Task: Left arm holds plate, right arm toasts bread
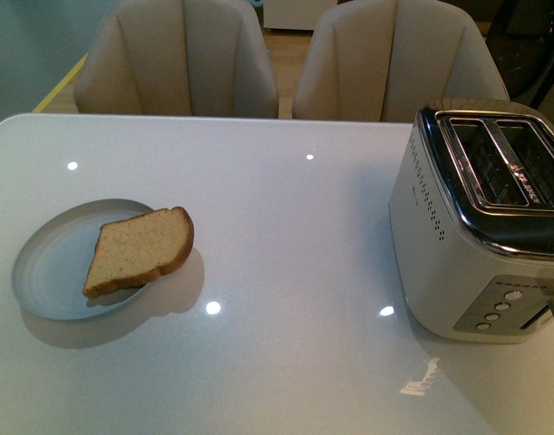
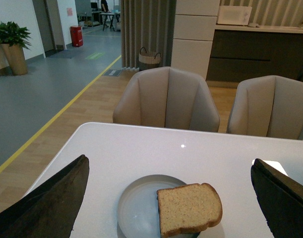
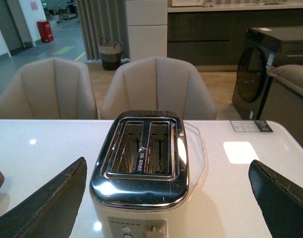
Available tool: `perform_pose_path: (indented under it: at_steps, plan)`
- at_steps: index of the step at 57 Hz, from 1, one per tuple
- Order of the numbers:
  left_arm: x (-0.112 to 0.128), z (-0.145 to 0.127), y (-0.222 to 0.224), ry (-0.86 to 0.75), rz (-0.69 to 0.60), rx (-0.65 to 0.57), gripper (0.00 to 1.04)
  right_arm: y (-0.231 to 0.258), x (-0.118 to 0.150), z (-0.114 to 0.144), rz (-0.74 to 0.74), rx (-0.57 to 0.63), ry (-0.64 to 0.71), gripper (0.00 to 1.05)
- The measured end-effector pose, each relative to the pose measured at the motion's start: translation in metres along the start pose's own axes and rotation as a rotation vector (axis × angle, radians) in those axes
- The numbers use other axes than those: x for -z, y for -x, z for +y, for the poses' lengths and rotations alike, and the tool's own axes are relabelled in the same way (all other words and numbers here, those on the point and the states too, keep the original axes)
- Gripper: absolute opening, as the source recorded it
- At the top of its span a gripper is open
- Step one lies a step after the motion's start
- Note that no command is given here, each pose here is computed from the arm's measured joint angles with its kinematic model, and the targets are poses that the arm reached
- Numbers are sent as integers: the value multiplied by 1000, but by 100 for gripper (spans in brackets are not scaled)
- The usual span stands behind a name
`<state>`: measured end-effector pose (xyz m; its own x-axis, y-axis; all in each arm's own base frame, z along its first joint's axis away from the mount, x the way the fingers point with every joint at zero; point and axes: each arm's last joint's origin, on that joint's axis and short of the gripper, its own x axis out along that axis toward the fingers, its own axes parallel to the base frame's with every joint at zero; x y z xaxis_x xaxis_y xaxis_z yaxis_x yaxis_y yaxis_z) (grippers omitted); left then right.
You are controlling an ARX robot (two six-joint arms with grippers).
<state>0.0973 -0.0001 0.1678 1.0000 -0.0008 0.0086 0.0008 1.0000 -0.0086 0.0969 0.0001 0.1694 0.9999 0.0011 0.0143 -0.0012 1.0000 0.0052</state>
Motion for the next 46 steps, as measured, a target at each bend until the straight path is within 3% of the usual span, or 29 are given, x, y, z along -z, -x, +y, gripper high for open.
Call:
perform_pose_path:
  at_steps: [32,38,41,46]
  plan:
    - [0,0,0,0,1,1,97,0,0,0,0,0,0,96]
    - [2,1,-1,26,294,224,97,0,0,0,0,-2,0,96]
    - [4,2,-5,64,364,287,97,0,0,0,0,0,0,96]
    - [1,3,-14,81,372,341,97,0,0,0,0,0,0,96]
